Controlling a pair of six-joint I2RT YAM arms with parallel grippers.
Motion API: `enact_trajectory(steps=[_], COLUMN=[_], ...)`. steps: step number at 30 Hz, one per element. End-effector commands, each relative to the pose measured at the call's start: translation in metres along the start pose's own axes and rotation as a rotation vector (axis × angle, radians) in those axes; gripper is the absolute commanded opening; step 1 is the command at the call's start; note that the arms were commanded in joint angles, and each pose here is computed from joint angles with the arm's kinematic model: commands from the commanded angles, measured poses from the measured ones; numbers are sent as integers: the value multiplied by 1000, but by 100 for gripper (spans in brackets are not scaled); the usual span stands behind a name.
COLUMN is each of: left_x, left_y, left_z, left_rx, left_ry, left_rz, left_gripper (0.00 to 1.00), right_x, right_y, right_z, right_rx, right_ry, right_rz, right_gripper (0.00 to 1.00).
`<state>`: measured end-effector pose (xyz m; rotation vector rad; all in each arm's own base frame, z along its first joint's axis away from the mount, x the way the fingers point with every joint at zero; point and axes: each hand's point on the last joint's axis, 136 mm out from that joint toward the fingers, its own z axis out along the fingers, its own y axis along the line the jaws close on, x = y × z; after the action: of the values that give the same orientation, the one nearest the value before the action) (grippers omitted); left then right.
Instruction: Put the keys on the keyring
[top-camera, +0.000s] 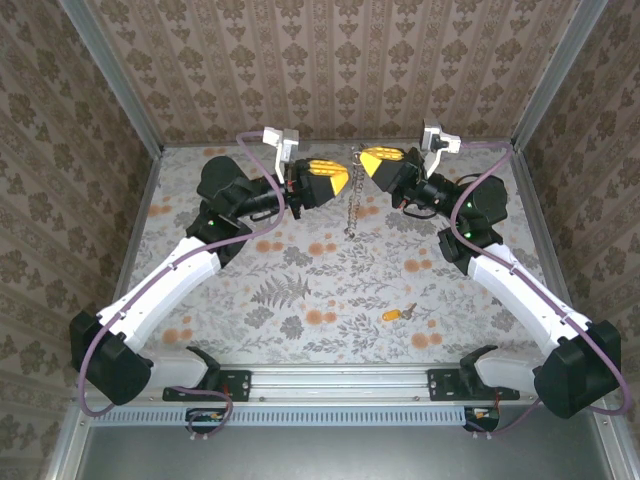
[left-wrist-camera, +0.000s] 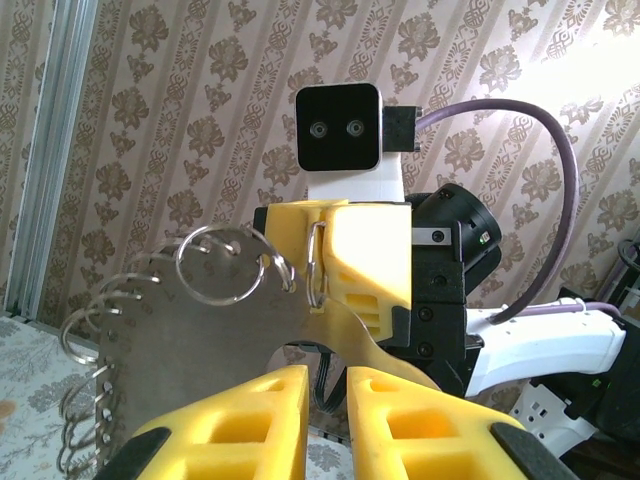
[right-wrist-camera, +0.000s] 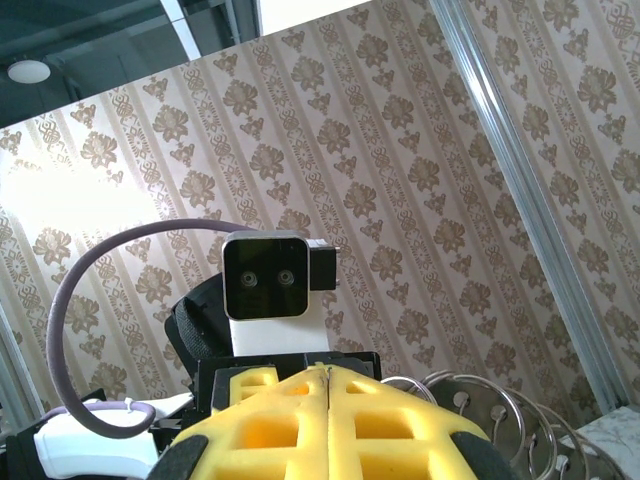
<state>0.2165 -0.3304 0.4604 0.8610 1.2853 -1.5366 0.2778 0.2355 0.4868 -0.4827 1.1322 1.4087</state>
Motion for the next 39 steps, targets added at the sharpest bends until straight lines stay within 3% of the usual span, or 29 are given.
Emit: enact_trajectory(steps=[1, 18, 39], left_x=[-16, -27, -27], left_y=[-16, -15, -11], left_z=[2, 9, 12], left_rx=[41, 83, 78], left_ry=[-22, -99, -98], left_rz=[69, 38, 39], left_gripper=[19, 19, 20], right_x=[-7, -5, -2], right_y=[7, 1, -1], right_z=[-1, 1, -1], right_rx=[-13, -16, -9], right_ry=[-30, -45, -36], right_rz=[-22, 8, 10], right_gripper=[0, 0, 0])
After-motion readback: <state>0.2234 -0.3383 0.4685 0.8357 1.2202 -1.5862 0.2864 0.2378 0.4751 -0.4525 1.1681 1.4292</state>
